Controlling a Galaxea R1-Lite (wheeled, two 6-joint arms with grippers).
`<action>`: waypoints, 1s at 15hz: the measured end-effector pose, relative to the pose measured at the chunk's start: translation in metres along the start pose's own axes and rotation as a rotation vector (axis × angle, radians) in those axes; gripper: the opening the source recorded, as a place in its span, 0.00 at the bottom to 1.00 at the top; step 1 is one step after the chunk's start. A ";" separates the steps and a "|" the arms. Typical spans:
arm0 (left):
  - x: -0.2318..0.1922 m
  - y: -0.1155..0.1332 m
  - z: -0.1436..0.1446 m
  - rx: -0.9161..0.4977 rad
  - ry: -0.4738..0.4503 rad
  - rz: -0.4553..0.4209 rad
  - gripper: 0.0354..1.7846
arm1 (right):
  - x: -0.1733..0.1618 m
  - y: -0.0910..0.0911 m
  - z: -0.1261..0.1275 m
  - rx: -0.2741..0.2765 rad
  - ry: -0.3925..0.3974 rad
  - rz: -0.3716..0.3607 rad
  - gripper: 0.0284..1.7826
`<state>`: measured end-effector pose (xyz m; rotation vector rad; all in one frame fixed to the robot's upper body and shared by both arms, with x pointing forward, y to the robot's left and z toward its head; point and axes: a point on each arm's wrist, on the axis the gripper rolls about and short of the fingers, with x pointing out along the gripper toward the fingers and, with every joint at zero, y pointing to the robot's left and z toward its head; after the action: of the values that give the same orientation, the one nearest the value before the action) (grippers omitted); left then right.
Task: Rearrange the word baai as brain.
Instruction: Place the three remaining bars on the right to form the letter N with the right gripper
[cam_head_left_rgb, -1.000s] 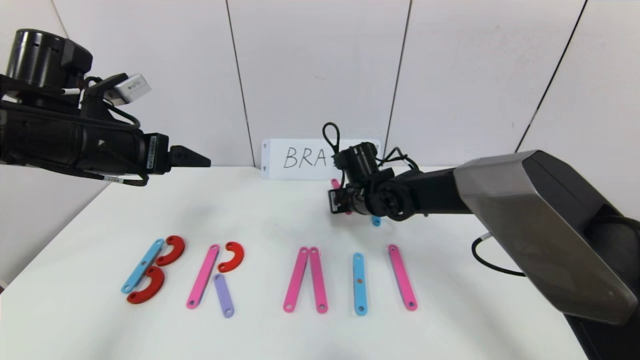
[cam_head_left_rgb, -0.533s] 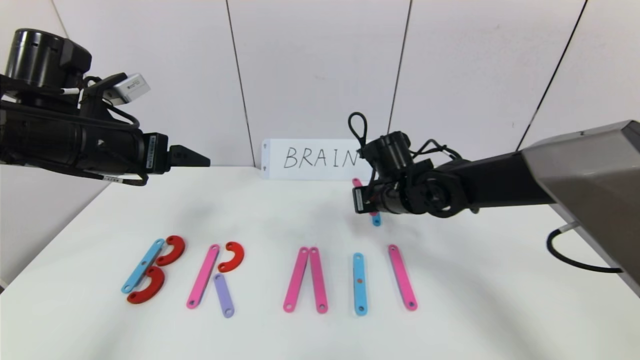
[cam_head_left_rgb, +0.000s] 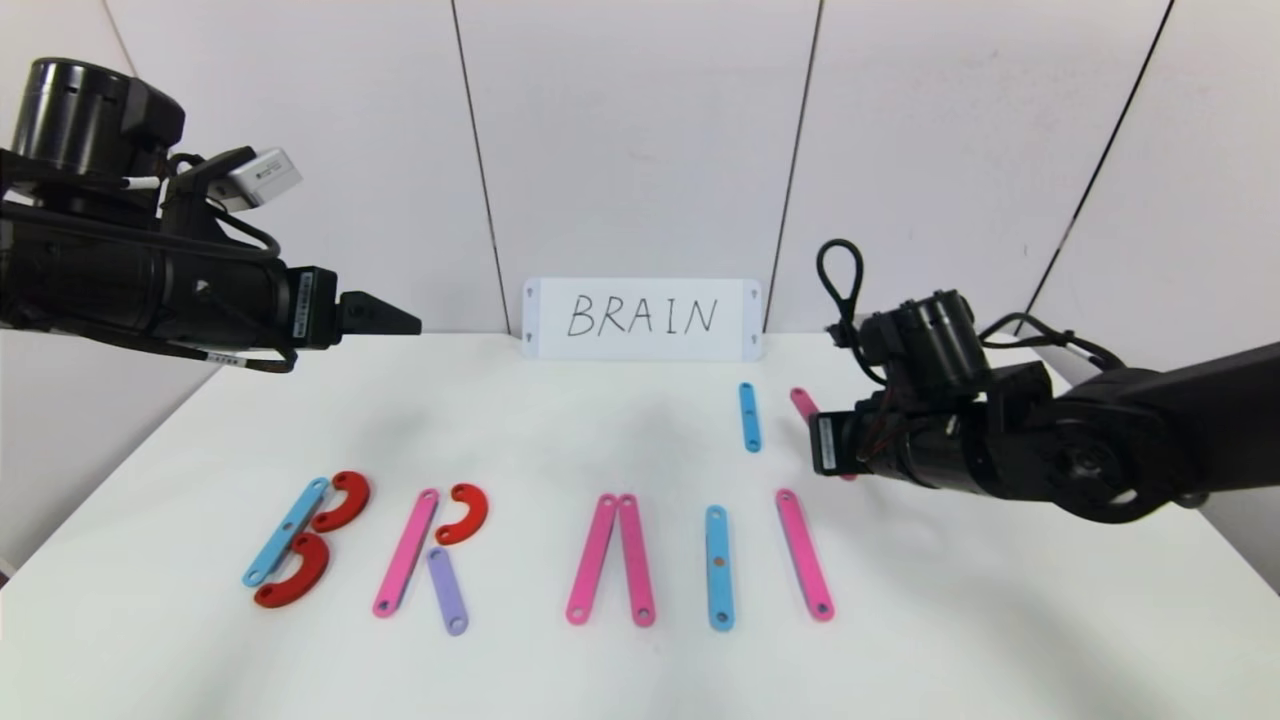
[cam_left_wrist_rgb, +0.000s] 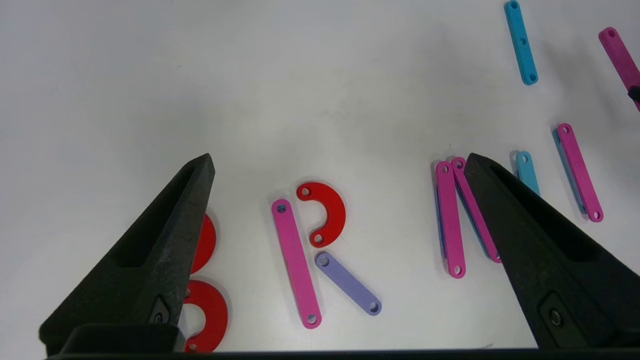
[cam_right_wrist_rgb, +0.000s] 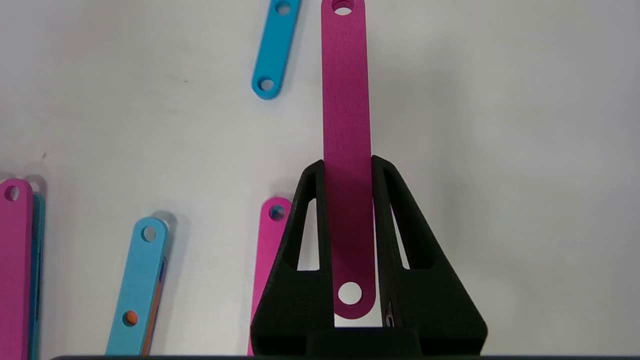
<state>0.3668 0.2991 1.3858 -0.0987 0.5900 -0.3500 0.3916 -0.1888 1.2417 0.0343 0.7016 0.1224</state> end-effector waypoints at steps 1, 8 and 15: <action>0.000 0.000 0.000 0.000 0.000 0.000 0.98 | -0.005 -0.005 -0.006 0.038 0.006 -0.010 0.14; -0.001 0.000 0.000 0.000 -0.001 0.000 0.98 | -0.023 -0.027 -0.052 0.131 0.112 -0.076 0.14; -0.002 -0.001 0.000 0.001 -0.003 -0.002 0.98 | -0.015 -0.031 -0.064 0.154 0.090 -0.068 0.14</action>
<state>0.3655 0.2992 1.3869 -0.0992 0.5873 -0.3518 0.3419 -0.2215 1.1997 0.1535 0.7998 0.0043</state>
